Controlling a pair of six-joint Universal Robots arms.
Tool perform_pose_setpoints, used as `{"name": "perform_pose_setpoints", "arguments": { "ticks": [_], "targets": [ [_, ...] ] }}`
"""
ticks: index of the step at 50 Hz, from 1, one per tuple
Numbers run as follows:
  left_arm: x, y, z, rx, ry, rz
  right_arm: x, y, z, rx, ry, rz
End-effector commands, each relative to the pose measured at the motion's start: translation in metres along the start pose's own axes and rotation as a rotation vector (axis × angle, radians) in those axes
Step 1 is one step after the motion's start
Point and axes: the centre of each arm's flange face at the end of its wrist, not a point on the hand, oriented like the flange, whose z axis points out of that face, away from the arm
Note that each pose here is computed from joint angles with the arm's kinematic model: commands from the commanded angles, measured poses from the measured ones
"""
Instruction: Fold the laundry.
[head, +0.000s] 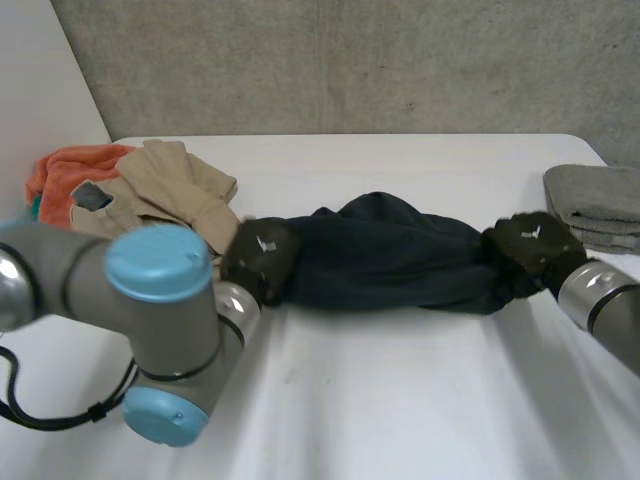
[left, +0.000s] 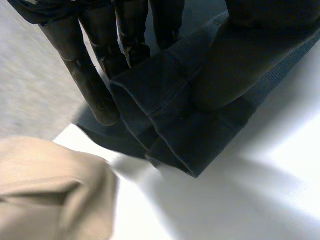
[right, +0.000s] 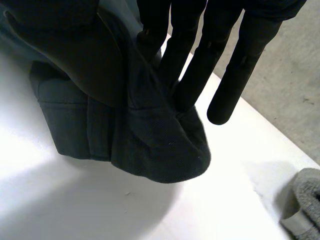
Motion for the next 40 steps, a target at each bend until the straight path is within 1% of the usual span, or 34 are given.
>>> {"name": "perform_pose_setpoints", "arguments": {
  "ticks": [1, 2, 3, 4, 6, 8, 10, 13, 15, 18, 22, 25, 27, 28, 29, 30, 31, 32, 33, 34, 35, 36, 37, 38, 39, 40],
  "targets": [
    [-0.047, -0.089, -0.039, 0.229, -0.167, -0.04, 0.028, -0.077, -0.042, 0.077, 0.051, -0.094],
    [-0.058, -0.112, -0.054, 0.299, -0.194, -0.046, 0.031, -0.087, -0.048, 0.085, 0.055, -0.108],
    [-0.062, -0.122, -0.06, 0.328, -0.205, -0.048, 0.035, -0.099, -0.055, 0.097, 0.063, -0.123],
    [-0.066, -0.132, -0.067, 0.359, -0.215, -0.051, 0.04, -0.119, -0.068, 0.121, 0.073, -0.155],
    [-0.077, -0.161, -0.089, 0.44, -0.24, -0.061, 0.045, -0.138, -0.081, 0.14, 0.089, -0.182],
    [-0.086, -0.174, -0.102, 0.462, -0.253, -0.065, 0.052, -0.16, -0.096, 0.161, 0.108, -0.217],
    [-0.093, -0.185, -0.115, 0.456, -0.255, -0.064, 0.055, -0.171, -0.101, 0.17, 0.116, -0.236],
    [-0.093, -0.185, -0.115, 0.401, -0.23, -0.055, 0.061, -0.184, -0.107, 0.184, 0.135, -0.261],
    [-0.089, -0.18, -0.107, 0.36, -0.21, -0.049, 0.062, -0.184, -0.102, 0.179, 0.13, -0.262],
    [-0.08, -0.163, -0.084, 0.282, -0.176, -0.031, 0.058, -0.166, -0.079, 0.124, 0.077, -0.237],
    [-0.069, -0.136, -0.048, 0.196, -0.15, -0.002, 0.038, -0.144, -0.045, 0.072, -0.001, -0.231],
    [-0.067, -0.12, -0.014, 0.166, -0.161, 0.038, 0.037, -0.129, -0.025, 0.024, 0.017, -0.239],
    [-0.069, -0.114, 0.004, 0.174, -0.183, 0.065, 0.039, -0.117, -0.005, 0.005, 0.071, -0.265],
    [-0.076, -0.113, 0.022, 0.203, -0.219, 0.091, 0.043, -0.116, 0.002, 0.011, 0.102, -0.272],
    [-0.08, -0.114, 0.03, 0.224, -0.241, 0.103, 0.047, -0.116, 0.009, 0.026, 0.139, -0.278],
    [-0.083, -0.118, 0.037, 0.256, -0.265, 0.112, 0.056, -0.122, 0.02, 0.084, 0.213, -0.289],
    [-0.089, -0.123, 0.044, 0.294, -0.292, 0.119, 0.06, -0.126, 0.026, 0.121, 0.252, -0.297],
    [-0.1, -0.137, 0.054, 0.39, -0.348, 0.124, 0.063, -0.131, 0.031, 0.166, 0.288, -0.303],
    [-0.107, -0.148, 0.057, 0.45, -0.377, 0.123, 0.065, -0.14, 0.034, 0.22, 0.322, -0.31],
    [-0.113, -0.159, 0.059, 0.513, -0.401, 0.121, 0.07, -0.161, 0.039, 0.362, 0.404, -0.313],
    [-0.12, -0.169, 0.06, 0.575, -0.426, 0.122, 0.072, -0.173, 0.04, 0.439, 0.442, -0.313],
    [-0.131, -0.192, 0.058, 0.701, -0.47, 0.126, 0.074, -0.183, 0.04, 0.512, 0.473, -0.31],
    [-0.137, -0.202, 0.056, 0.761, -0.494, 0.128, 0.077, -0.194, 0.039, 0.589, 0.509, -0.305],
    [-0.141, -0.211, 0.053, 0.814, -0.515, 0.131, 0.086, -0.214, 0.034, 0.73, 0.592, -0.3],
    [-0.147, -0.218, 0.051, 0.856, -0.535, 0.132, 0.091, -0.223, 0.031, 0.791, 0.629, -0.3],
    [-0.156, -0.231, 0.044, 0.935, -0.569, 0.124, 0.095, -0.231, 0.026, 0.847, 0.659, -0.295]
  ]
}}
